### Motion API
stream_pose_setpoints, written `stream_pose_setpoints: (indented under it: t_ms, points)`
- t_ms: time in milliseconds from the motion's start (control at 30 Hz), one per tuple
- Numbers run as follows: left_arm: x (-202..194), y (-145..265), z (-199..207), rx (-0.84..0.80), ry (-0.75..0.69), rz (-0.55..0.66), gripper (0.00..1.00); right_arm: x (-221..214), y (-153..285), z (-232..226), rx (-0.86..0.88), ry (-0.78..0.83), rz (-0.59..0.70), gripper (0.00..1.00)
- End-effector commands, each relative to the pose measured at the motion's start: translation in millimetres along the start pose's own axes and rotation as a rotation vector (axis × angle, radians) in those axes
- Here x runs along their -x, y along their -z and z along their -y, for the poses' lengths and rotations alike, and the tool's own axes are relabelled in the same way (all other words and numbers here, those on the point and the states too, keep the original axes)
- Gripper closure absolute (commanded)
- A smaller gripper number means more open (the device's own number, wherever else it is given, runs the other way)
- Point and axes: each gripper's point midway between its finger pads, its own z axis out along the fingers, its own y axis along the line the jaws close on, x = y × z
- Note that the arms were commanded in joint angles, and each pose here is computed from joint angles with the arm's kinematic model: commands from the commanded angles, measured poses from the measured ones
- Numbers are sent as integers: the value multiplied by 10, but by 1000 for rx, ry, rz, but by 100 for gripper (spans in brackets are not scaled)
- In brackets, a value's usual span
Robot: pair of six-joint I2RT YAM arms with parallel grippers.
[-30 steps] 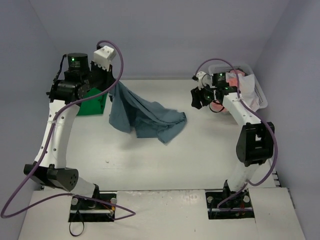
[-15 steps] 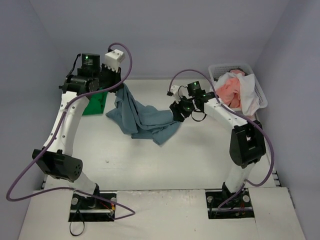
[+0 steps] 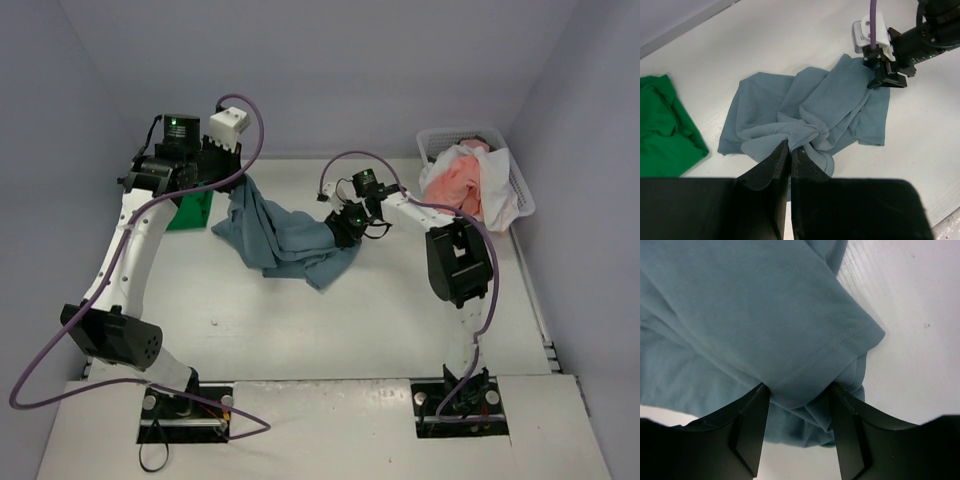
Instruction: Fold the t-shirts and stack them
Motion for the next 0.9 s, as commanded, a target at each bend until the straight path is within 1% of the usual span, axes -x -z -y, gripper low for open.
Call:
stream_pose_setpoints:
  t_ms: [0,400,633,667,700,733,867]
  points:
    - [216,209,32,22,-43,87,100,331,39,143,-26,59,80,53]
    - [77,53,-20,21,-41,55,100,564,164,226,-49,75,135,55]
    - [66,93,-16,28,-45,54,100,684,314,288,-61,82,173,54]
    - [69,99,-17,29,-46,55,100,682,308,303,-57,74,177,55]
    - [70,102,-19,31,-46,55,100,718,312,307,-50,76,188,59]
    - [61,100,-21,32,-46,52,100,734,305,301,-43,74,194,59]
    - [28,87,-29,35,-43,43,100,725,186,314,-14,64,199,57]
